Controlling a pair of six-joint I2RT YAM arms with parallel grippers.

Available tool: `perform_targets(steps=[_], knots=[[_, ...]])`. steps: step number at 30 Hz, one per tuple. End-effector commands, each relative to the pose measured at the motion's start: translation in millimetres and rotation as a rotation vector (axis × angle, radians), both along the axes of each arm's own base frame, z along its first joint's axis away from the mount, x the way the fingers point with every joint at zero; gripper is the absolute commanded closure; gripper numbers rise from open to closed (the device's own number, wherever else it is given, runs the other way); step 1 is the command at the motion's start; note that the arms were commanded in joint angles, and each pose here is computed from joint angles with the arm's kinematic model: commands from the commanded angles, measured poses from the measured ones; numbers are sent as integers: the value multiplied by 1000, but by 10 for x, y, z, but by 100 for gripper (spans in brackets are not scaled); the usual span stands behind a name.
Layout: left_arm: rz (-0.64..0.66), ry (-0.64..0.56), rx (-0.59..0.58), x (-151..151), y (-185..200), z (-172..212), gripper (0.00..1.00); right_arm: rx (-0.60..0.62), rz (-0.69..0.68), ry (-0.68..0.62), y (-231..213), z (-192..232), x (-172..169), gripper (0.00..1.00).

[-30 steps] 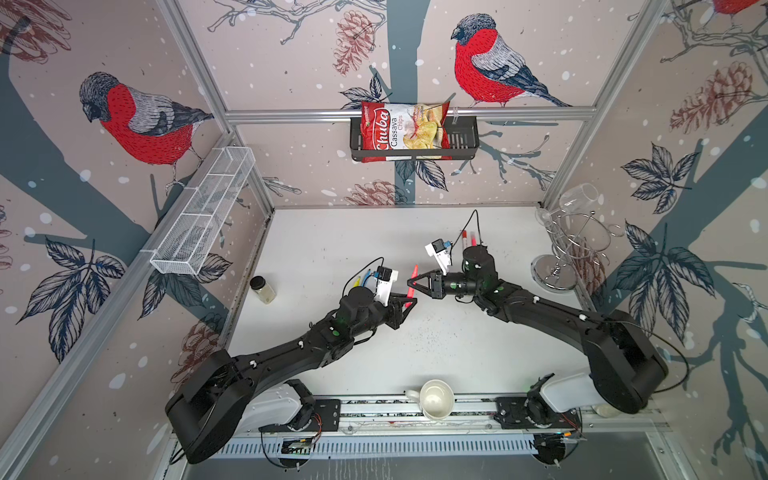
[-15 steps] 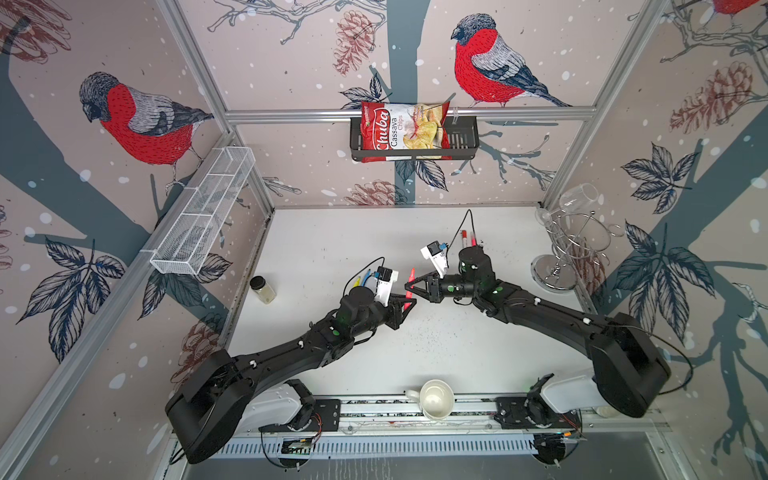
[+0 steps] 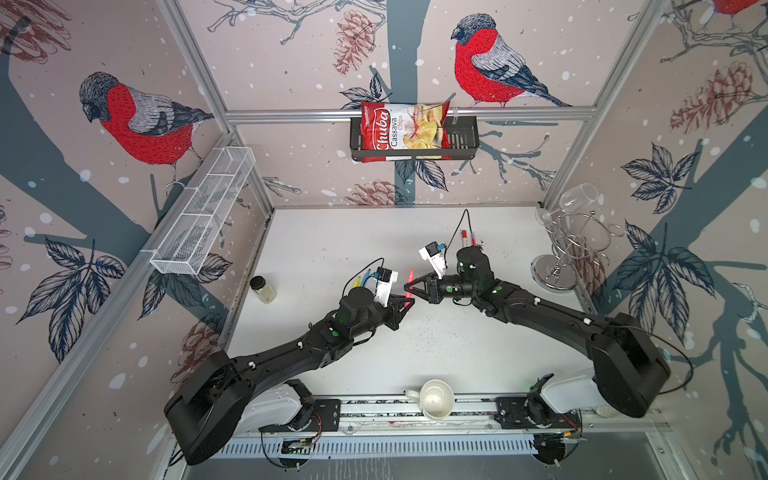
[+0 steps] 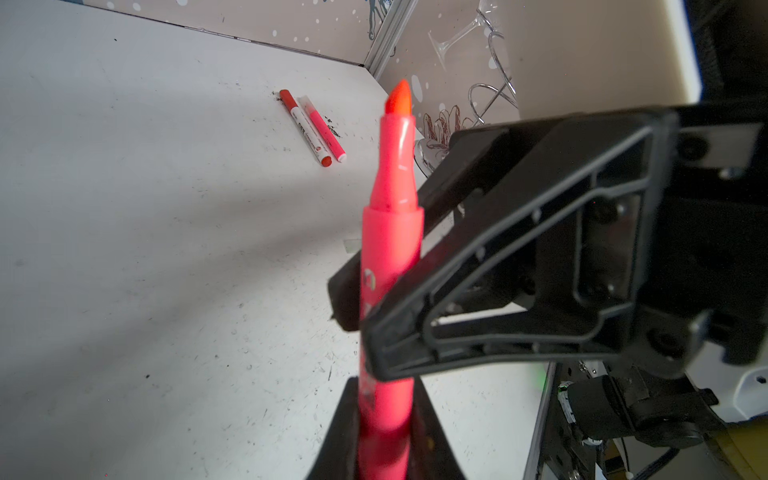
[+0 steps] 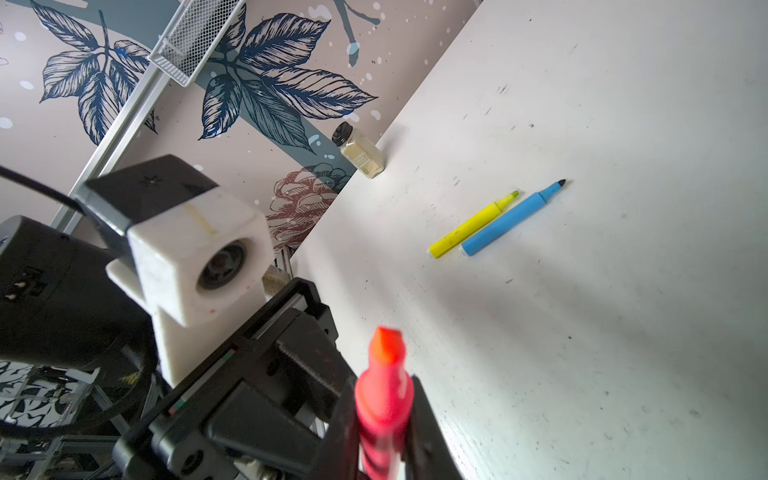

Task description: Insert the pens into the pen caps

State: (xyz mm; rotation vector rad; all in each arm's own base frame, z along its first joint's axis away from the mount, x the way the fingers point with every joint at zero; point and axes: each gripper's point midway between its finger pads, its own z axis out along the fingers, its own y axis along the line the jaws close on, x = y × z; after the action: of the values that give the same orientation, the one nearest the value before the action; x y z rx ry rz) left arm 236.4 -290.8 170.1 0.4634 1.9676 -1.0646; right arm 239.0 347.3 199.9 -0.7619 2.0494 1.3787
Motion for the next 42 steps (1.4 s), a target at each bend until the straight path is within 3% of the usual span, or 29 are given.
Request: perform_targets(steps=[1, 6, 10, 19, 24, 32, 42], knots=[[10, -31, -20, 21, 6, 81, 99, 4, -8, -31, 13, 61, 25, 77], [19, -33, -16, 27, 25, 70, 99, -5, -29, -33, -11, 74, 44, 57], [26, -33, -13, 21, 46, 55, 99, -50, -113, -35, -126, 49, 157, 47], [49, -41, -8, 1, 126, 30, 99, -267, -592, 106, -1126, -404, 660, 44], [58, -37, -5, 0, 145, -18, 99, -354, -831, 188, -1774, -709, 701, 46], [54, -36, -6, 13, 124, -24, 99, -365, -921, 296, -2109, -1021, 633, 41], [66, -33, -1, -8, 172, -54, 99, -324, -862, 397, -2013, -1295, 632, 41]])
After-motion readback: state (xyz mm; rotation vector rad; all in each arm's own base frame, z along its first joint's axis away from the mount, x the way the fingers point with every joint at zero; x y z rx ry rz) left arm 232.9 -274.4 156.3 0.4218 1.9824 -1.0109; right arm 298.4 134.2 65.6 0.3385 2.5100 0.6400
